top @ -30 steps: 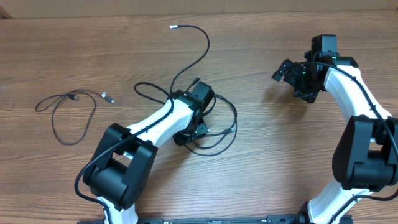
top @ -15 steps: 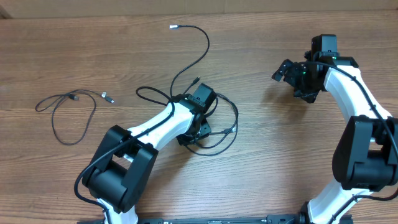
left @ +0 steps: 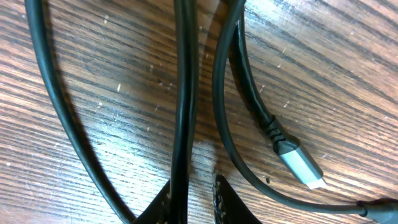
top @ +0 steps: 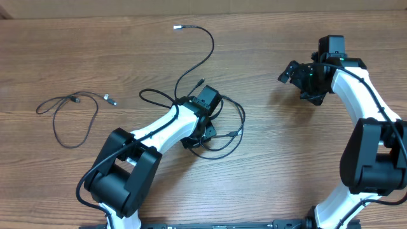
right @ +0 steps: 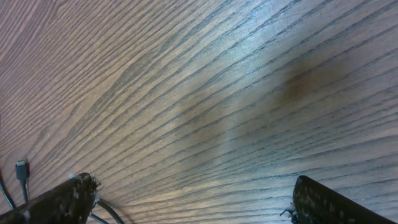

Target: Untangle cables

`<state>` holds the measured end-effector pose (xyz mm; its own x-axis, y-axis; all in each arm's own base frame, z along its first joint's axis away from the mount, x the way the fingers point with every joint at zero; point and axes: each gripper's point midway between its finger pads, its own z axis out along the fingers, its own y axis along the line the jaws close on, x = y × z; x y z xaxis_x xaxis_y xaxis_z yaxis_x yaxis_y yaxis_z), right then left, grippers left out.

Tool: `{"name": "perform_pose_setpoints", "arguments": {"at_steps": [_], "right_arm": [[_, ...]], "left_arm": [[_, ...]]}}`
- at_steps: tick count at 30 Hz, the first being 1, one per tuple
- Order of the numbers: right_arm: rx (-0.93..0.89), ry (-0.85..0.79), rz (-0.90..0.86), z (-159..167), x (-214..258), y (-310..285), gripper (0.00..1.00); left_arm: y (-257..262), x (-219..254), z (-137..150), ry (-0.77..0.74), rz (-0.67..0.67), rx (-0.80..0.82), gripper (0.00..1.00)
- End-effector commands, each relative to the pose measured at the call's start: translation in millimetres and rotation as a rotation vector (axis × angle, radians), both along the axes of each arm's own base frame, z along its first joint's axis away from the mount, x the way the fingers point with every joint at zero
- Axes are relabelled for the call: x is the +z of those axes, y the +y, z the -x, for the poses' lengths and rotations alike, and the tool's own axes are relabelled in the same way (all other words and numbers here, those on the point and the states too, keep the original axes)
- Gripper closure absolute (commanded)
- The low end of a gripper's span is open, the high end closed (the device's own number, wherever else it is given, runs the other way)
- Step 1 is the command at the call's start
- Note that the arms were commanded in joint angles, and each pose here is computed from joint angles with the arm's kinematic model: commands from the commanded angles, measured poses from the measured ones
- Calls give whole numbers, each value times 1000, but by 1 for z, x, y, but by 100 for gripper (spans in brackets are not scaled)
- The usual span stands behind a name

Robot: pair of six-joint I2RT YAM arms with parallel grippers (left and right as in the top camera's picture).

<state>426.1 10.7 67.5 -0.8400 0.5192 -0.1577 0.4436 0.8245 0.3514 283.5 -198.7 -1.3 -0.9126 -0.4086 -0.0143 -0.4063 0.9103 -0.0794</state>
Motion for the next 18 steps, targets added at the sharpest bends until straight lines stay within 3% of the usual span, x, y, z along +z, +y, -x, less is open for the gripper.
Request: {"name": "perform_pose_setpoints", "arguments": {"at_steps": [1,13,18], "right_arm": [[-1,-42,8,-6,15,-1,0],[-1,-42,8,-6,15,-1,0],[-1,-42,8,-6,15,-1,0]], "left_arm": [[-2,-5,9,20,0,-8,81],[-1,-5,9,18,-1,-8,82],[1,-5,8,11,-12,-7,89]]}}
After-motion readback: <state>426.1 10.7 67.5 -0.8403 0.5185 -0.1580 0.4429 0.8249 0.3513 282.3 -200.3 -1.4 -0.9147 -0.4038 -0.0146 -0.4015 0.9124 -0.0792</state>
